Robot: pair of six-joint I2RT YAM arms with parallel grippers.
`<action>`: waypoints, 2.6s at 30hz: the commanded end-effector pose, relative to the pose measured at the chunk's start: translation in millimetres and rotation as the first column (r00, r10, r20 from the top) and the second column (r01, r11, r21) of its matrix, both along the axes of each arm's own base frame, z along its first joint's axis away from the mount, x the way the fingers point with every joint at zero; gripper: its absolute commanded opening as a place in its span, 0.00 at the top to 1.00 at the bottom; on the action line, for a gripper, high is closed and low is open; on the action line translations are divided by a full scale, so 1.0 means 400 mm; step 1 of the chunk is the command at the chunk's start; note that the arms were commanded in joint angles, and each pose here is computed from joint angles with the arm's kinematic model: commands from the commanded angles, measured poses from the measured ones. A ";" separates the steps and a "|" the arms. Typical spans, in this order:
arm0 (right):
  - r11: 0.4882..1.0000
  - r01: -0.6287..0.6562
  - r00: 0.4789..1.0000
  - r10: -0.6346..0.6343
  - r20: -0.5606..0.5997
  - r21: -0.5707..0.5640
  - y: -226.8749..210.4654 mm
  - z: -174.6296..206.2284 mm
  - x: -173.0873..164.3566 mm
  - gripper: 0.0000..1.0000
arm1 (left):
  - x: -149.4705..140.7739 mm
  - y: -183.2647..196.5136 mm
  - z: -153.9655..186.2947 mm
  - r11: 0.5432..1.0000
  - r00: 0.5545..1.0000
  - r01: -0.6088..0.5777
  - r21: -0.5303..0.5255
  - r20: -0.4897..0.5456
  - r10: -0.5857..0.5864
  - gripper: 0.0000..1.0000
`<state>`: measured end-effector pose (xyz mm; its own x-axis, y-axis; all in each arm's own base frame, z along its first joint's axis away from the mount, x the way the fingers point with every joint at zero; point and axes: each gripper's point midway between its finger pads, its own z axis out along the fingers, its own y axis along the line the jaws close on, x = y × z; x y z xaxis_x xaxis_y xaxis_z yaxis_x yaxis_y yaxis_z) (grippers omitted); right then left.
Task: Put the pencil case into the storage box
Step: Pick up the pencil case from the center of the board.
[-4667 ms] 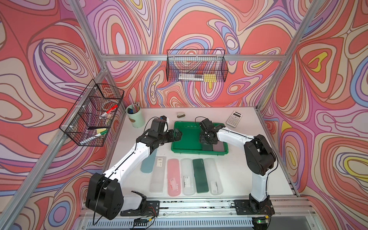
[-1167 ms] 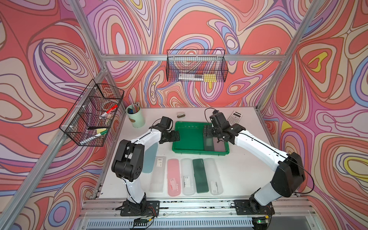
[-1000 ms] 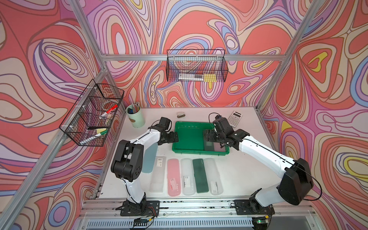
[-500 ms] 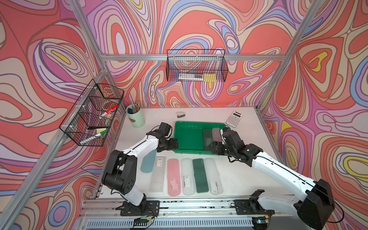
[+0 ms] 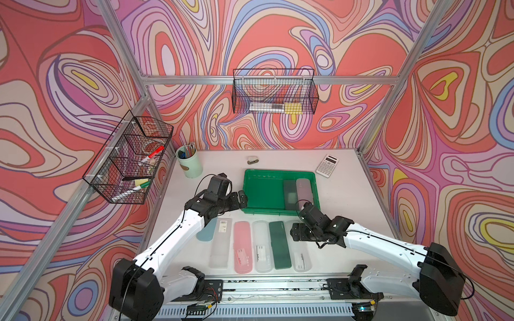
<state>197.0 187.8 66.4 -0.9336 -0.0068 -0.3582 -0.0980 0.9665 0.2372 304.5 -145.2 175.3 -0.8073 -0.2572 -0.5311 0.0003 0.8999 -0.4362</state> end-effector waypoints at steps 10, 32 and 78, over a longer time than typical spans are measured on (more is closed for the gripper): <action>0.999 -0.005 0.999 0.004 -0.032 -0.044 0.005 -0.065 -0.038 0.13 | -0.021 -0.019 0.053 0.995 0.998 0.017 -0.099 0.067 -0.010 0.01; 0.952 0.101 0.994 -0.110 -0.014 -0.291 -0.080 -0.087 -0.041 0.14 | -0.013 -0.039 0.056 0.990 0.998 0.026 -0.138 0.058 -0.018 0.01; 0.947 -0.009 1.000 0.001 -0.025 -0.321 -0.029 -0.104 -0.073 0.40 | -0.061 0.004 0.038 0.996 0.999 -0.019 -0.086 0.033 0.022 0.02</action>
